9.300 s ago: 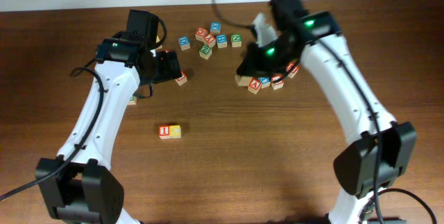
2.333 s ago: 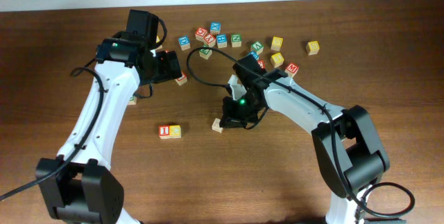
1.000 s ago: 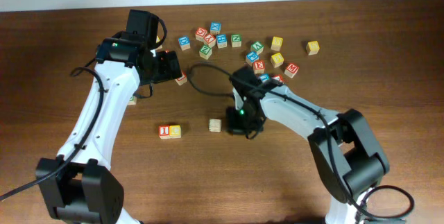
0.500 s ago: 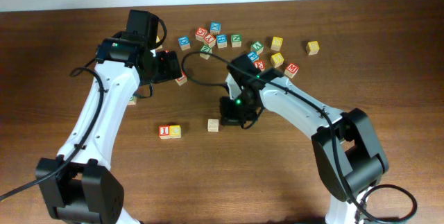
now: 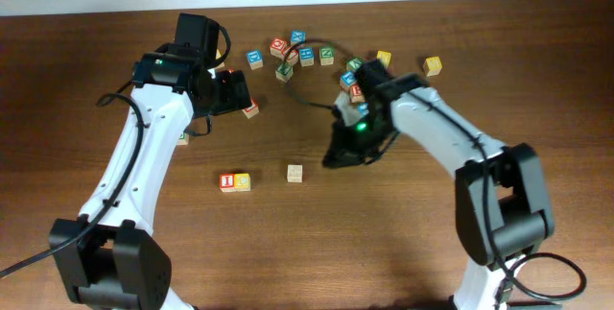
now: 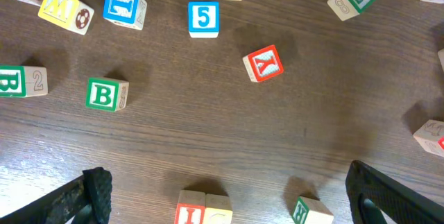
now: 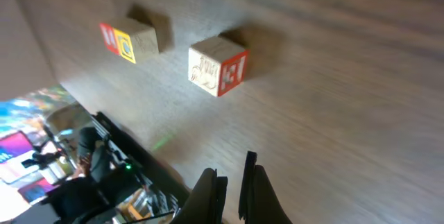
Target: Spell out ICRA
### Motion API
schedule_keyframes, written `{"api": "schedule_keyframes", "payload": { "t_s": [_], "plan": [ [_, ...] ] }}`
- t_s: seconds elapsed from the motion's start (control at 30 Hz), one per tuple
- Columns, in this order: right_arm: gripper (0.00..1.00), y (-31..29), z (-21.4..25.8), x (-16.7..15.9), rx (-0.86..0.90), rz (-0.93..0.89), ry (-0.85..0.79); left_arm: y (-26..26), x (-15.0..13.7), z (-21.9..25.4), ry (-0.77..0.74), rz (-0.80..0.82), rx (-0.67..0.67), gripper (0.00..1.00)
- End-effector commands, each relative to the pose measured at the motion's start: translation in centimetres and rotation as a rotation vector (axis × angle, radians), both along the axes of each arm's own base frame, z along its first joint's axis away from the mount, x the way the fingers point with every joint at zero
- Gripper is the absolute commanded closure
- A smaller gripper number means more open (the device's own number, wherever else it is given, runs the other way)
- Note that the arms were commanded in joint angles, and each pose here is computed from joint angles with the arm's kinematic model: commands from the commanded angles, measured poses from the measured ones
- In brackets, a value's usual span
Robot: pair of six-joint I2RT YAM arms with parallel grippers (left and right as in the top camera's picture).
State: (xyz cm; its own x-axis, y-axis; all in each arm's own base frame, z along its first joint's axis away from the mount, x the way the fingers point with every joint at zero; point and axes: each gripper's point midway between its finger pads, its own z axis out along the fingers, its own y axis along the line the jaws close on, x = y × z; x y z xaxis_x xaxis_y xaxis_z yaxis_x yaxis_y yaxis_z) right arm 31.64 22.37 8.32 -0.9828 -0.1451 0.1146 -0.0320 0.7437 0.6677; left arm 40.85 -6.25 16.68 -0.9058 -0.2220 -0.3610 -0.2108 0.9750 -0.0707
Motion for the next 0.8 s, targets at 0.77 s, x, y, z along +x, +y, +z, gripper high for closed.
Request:
{"api": "schedule_keyframes", "payload": {
  "t_s": [0.77],
  "plan": [
    [0.94, -7.7, 0.4, 1.8, 0.011, -0.072, -0.009, 3.8, 2.4, 1.8, -0.119, 0.124, 0.115, 0.01]
  ]
}}
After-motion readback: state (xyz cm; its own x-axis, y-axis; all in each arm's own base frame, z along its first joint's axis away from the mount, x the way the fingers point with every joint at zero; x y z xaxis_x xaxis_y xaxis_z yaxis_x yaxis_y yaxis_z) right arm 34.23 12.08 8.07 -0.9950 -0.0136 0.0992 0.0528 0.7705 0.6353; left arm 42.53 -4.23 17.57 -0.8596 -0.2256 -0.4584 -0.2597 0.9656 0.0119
